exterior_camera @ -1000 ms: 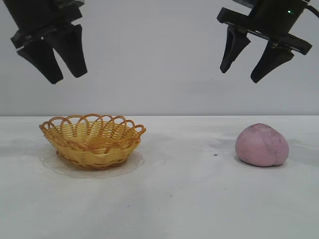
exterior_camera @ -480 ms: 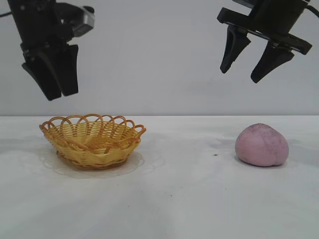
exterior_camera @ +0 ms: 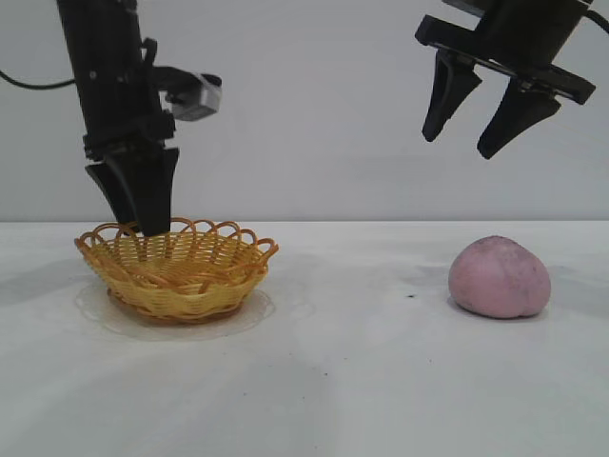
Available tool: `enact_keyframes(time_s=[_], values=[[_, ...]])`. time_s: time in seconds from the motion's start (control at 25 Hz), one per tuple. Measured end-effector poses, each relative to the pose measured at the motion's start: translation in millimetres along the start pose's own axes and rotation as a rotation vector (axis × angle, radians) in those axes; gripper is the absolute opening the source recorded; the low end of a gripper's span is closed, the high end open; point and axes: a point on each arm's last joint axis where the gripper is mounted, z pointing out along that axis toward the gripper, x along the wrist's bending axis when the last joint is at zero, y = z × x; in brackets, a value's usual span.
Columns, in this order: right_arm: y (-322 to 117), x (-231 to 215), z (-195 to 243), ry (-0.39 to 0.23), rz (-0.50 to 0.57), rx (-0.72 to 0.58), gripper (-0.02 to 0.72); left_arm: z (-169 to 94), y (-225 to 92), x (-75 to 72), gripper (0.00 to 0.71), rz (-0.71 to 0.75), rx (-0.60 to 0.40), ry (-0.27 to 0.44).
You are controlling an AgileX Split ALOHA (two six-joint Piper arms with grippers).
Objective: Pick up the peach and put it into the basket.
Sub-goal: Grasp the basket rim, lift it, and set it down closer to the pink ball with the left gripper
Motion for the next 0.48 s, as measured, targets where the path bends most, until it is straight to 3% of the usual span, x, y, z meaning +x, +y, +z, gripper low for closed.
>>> enact_keyframes(time_s=[0.16,0.36,0.4,0.48], values=[[-0.5,0.2,0.0,0.003,-0.01,0.006,0.415,7.3,-2.6,3.8,0.069,-0.04,0.05,0.019],[-0.7,0.3,0.0,0.004,-0.01,0.008,0.415,1.3,-3.9,2.8,0.069,-0.176,0.09,0.01],[-0.7,0.3,0.0,0.004,-0.012,0.008,0.415,-1.2,-2.8,3.1,0.0,-0.207,0.089,0.011],[-0.7,0.3,0.0,0.004,-0.012,0.008,0.415,-11.7,0.6,3.9,0.0,-0.3,0.063,0.022]])
